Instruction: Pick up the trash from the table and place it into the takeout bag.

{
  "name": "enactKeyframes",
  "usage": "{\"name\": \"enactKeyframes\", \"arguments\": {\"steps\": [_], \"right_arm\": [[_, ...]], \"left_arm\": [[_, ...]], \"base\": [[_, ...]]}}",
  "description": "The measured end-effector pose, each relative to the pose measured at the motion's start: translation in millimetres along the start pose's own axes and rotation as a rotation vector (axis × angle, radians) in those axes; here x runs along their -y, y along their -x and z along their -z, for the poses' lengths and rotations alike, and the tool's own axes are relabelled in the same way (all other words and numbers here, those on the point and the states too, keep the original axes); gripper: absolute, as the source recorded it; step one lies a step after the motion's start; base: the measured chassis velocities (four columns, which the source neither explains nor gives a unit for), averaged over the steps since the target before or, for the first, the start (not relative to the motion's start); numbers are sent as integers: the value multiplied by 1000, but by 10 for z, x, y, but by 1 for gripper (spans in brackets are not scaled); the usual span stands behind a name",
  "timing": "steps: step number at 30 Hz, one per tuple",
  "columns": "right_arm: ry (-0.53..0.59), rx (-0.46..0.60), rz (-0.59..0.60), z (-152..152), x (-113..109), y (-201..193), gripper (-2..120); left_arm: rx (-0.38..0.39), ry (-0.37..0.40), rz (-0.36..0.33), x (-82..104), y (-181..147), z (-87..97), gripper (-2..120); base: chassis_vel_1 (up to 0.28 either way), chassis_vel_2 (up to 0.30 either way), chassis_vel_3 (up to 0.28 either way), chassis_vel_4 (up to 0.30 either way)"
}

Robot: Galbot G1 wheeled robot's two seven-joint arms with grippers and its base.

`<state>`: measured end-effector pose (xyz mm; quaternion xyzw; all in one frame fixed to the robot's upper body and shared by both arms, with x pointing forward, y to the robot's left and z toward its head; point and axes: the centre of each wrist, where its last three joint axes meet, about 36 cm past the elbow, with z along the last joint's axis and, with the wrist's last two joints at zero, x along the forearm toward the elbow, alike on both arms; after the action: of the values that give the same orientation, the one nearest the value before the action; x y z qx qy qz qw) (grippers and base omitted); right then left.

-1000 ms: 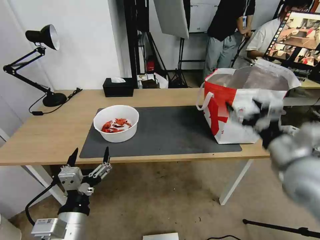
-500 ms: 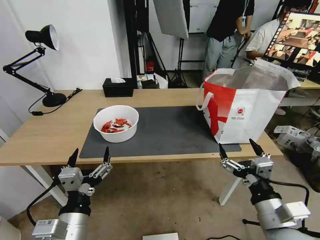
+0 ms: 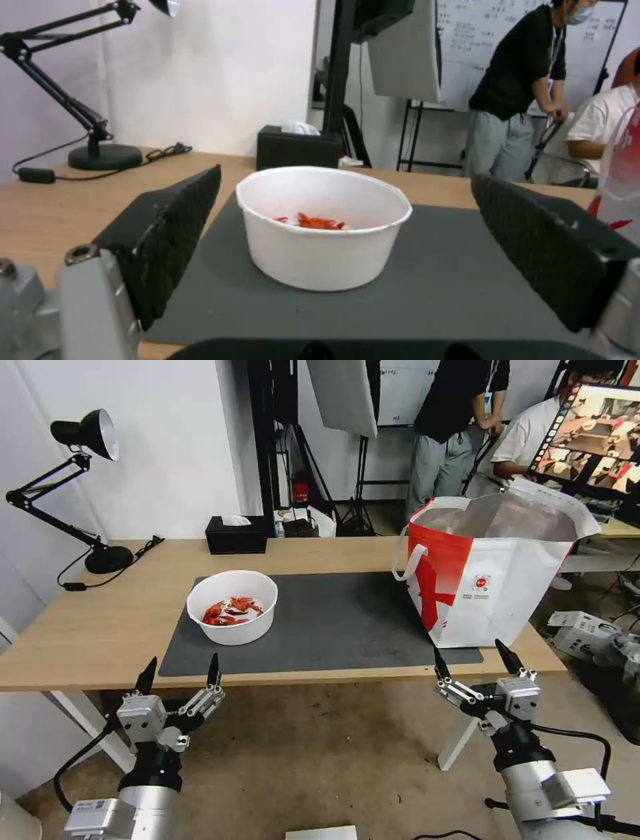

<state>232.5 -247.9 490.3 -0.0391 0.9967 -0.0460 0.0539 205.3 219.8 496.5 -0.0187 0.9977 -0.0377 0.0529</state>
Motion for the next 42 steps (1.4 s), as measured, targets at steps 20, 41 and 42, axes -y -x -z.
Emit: {"name": "enactKeyframes", "arguments": {"steps": [20, 41, 42], "right_arm": [[19, -49, 50, -140, -49, 64, 100], [37, -69, 76, -243, -7, 163, 100], [38, -69, 74, -248, -3, 168, 100]], "left_arm": [[-100, -5, -91, -451, 941, 310, 100], [-540, 117, -107, -1052, 3133, 581, 100], [-563, 120, -100, -1046, 3220, 569, 100]], "base": [[0, 0, 0, 0], [0, 0, 0, 0], [0, 0, 0, 0]]}}
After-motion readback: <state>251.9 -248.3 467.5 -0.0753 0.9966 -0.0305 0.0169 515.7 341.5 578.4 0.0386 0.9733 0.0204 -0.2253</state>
